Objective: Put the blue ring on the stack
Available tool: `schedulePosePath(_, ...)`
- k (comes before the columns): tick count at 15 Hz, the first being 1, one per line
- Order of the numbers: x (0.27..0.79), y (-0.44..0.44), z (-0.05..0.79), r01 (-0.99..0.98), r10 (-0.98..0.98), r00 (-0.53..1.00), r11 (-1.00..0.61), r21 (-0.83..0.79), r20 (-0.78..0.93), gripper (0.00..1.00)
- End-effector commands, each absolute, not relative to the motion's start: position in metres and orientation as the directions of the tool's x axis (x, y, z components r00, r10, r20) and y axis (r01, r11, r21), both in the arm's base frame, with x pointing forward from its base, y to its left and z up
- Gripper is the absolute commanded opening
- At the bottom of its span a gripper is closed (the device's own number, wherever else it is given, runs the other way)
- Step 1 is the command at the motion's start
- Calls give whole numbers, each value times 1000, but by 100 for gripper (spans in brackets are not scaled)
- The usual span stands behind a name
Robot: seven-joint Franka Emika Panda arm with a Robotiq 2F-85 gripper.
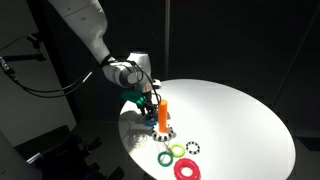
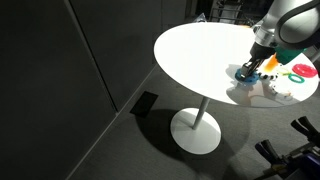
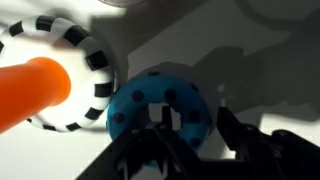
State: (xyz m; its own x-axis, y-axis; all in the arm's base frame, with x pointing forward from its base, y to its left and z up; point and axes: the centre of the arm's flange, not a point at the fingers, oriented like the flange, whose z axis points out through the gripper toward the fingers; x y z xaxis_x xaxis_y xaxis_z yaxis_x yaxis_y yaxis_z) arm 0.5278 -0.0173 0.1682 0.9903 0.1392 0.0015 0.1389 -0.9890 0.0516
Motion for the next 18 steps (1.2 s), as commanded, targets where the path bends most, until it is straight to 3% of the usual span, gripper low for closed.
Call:
schedulePosePath(1, 535, -22, 174, 143, 144, 989, -989, 42, 20, 21)
schedulePosePath(3, 537, -23, 182, 140, 141, 990, -989, 46, 28, 8)
schedulePosePath(18, 553, -37, 256, 117, 126, 986, -990, 78, 111, 10)
